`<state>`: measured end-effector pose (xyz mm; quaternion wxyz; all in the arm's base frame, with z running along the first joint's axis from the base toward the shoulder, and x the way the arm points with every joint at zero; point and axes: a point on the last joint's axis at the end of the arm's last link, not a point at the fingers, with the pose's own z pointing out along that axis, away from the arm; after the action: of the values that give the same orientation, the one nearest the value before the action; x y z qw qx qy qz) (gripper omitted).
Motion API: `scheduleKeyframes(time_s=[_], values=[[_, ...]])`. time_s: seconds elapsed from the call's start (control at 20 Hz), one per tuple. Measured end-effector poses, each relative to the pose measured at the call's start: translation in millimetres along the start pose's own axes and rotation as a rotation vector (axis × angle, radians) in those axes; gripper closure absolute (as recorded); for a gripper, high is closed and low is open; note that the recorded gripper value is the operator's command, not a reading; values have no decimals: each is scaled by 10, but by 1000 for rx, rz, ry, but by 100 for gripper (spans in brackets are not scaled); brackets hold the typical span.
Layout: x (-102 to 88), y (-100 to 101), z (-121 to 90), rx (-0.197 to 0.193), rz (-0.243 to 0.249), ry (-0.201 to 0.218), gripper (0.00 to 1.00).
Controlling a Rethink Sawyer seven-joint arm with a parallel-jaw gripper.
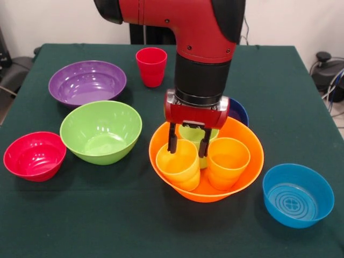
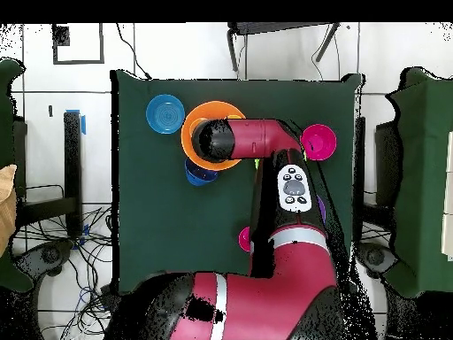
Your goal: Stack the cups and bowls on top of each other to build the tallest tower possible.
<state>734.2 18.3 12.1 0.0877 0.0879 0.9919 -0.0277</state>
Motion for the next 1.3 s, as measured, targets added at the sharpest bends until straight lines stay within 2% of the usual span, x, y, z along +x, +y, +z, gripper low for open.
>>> scheduleKeyframes(time_s=[0.55, 0.95, 1.3], values=[[-19, 43, -93, -14, 26, 41, 0], [-164, 64, -307, -41, 58, 39, 0], [-302, -44, -526, -43, 77, 22, 0]])
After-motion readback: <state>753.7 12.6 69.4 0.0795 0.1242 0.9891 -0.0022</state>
